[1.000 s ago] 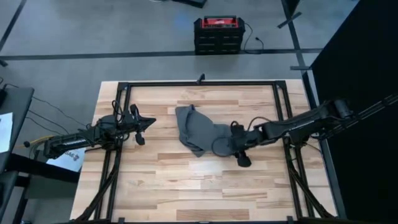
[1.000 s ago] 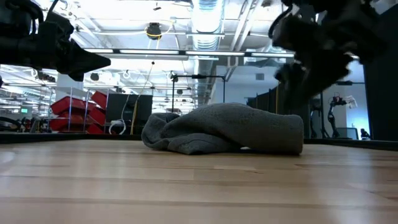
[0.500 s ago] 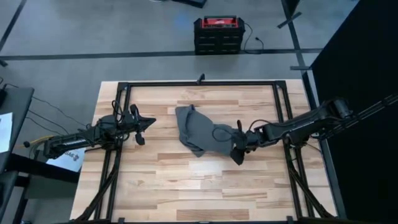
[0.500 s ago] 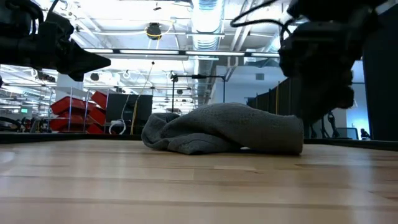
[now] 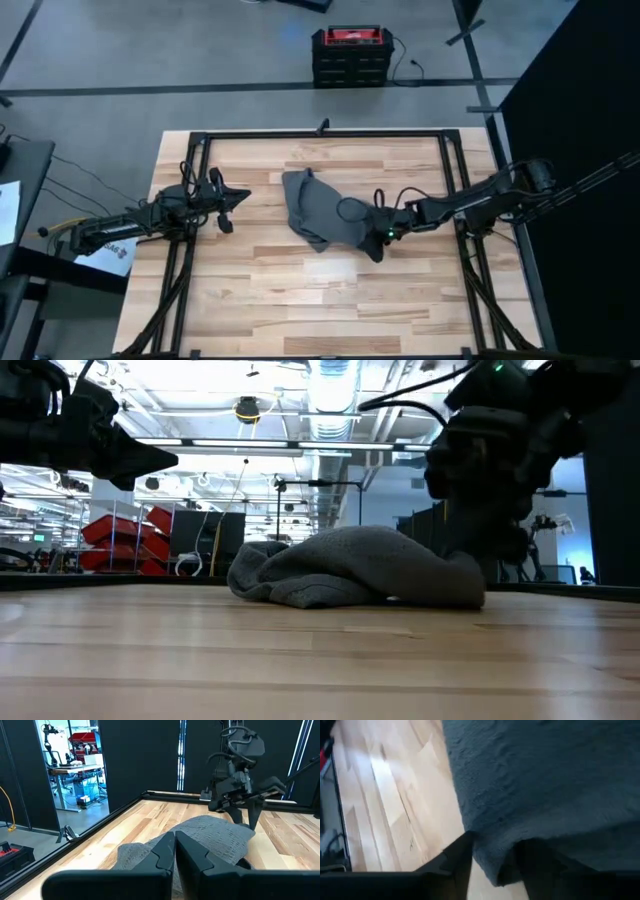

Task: Roll towel
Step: Fold the gray towel

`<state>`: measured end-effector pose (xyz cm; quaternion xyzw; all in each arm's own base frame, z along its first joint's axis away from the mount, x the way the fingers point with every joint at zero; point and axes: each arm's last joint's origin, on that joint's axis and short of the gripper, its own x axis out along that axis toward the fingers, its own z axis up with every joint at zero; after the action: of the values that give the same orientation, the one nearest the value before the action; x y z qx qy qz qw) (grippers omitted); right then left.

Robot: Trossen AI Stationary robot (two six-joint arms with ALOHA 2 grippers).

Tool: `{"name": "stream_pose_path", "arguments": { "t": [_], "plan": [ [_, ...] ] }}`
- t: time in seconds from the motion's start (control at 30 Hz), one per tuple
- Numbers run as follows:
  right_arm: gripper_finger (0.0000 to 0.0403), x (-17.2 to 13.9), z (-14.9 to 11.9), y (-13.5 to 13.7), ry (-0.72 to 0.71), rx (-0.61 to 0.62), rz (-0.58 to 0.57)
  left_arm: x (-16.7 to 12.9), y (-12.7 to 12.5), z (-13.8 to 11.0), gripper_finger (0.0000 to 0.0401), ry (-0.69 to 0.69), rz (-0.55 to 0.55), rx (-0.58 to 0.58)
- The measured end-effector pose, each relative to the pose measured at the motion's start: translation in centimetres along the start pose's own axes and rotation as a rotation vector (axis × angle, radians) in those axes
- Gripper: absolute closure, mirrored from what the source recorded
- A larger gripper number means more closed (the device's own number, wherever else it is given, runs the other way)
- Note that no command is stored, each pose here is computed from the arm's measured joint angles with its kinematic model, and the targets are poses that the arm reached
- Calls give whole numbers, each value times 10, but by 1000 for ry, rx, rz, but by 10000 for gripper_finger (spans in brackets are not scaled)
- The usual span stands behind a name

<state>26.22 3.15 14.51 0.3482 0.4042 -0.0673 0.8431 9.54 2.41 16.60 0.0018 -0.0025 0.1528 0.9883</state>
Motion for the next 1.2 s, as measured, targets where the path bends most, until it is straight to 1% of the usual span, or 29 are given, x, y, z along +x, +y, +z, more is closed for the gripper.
{"name": "stream_pose_path", "arguments": {
  "t": [0.1,0.13,0.23,0.3,0.37,0.4,0.47,0.57,0.7,0.77,0.83,0.9,0.97,1.03,1.1,1.2],
  "plan": [
    [372,3,9,3,-3,-73,13,0,0,0,401,0,0,0],
    [387,1,13,7,-10,-110,18,0,0,0,401,0,0,0],
    [398,-15,27,25,-39,-208,9,0,0,0,401,-1,0,0],
    [401,-34,38,41,-72,-285,-23,0,0,1,401,-14,0,-4],
    [401,-59,46,57,-120,-365,-83,0,0,5,401,-55,-1,-26],
    [402,-71,51,63,-142,-404,-116,0,0,7,401,-75,-4,-61],
    [402,-96,59,76,-200,-476,-151,-1,-1,10,401,-100,-21,-177],
    [402,-132,70,91,-303,-546,-151,-1,0,16,401,-168,-40,-323],
    [402,-169,80,101,-436,-635,-122,-5,0,32,401,-325,-83,-395],
    [402,-186,85,106,-515,-681,-111,-8,-3,39,401,-392,-187,-386],
    [402,-200,91,110,-610,-726,-99,-9,-7,44,401,-426,-304,-355],
    [402,-211,97,114,-715,-764,-86,-8,-10,45,401,-422,-352,-350],
    [403,-223,103,119,-822,-801,-73,-5,-12,43,400,-396,-362,-327],
    [403,-235,108,126,-927,-839,-63,-2,-14,40,394,-368,-341,-310],
    [403,-245,113,133,-1015,-883,-66,2,-15,38,380,-344,-312,-297],
    [403,-255,117,138,-1103,-933,-80,5,-17,39,350,-349,-307,-283]
  ]
}}
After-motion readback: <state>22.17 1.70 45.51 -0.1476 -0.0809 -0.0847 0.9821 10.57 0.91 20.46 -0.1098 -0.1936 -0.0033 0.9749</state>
